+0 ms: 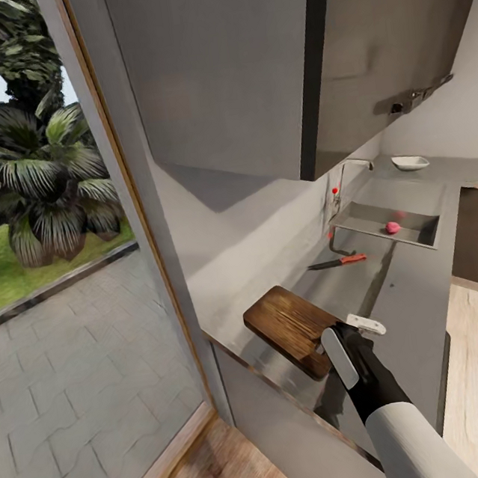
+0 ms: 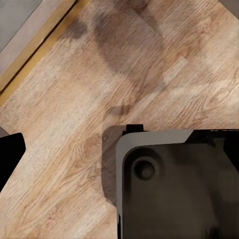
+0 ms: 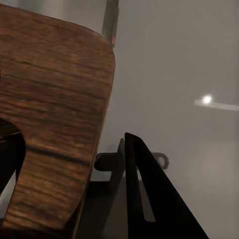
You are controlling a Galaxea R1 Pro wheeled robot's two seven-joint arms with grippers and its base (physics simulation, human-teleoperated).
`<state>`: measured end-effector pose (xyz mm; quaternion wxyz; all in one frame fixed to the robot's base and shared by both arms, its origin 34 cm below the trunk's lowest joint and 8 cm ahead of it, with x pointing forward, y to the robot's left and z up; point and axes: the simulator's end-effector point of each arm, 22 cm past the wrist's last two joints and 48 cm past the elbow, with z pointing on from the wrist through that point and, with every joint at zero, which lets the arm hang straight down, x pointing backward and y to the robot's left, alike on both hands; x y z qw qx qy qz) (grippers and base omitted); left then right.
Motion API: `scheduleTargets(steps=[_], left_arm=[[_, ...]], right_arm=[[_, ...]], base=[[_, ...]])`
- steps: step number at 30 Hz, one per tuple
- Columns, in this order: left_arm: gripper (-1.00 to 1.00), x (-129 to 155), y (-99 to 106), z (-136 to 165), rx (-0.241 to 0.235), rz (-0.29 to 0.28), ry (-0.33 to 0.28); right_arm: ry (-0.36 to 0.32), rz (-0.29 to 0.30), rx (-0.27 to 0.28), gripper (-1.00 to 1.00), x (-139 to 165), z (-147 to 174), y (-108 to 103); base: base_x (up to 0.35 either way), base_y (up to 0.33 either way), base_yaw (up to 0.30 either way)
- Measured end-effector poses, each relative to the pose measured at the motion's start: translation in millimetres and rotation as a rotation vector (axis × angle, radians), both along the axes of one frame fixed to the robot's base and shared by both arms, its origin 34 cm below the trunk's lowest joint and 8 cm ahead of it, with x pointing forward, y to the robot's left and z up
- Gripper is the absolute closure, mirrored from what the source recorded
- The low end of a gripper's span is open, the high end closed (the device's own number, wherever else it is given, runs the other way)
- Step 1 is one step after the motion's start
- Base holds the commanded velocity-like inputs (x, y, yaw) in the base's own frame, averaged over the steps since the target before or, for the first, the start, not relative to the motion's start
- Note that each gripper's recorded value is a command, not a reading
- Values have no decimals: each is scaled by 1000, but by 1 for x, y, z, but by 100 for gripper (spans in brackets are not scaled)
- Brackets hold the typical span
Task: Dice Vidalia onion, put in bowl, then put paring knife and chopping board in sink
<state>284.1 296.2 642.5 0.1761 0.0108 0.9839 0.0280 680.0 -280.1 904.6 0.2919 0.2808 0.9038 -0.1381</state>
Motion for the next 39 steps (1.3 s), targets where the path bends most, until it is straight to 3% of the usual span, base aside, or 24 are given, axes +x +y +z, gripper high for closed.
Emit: scheduleTargets(steps=[21,25,26,28,39], left_arm=[[-100,1,0,0,0,0,-2],[-100,2,0,1,0,0,-7],[-100,3,0,1,0,0,-8],[-100,4,1,2,1,0,-12],[-100,10,2,5,4,3,-29]], right_arm=[[3,32,-22,100,1,0,7],[17,85,-60,100,2,1,17],[11,107,-44,100,4,0,29],[3,144,-63,100,7,5,37],[-23,156,-69,100,11,18,40]], base=[[0,0,0],[0,0,0],[0,0,0],[0,0,0],[0,0,0]])
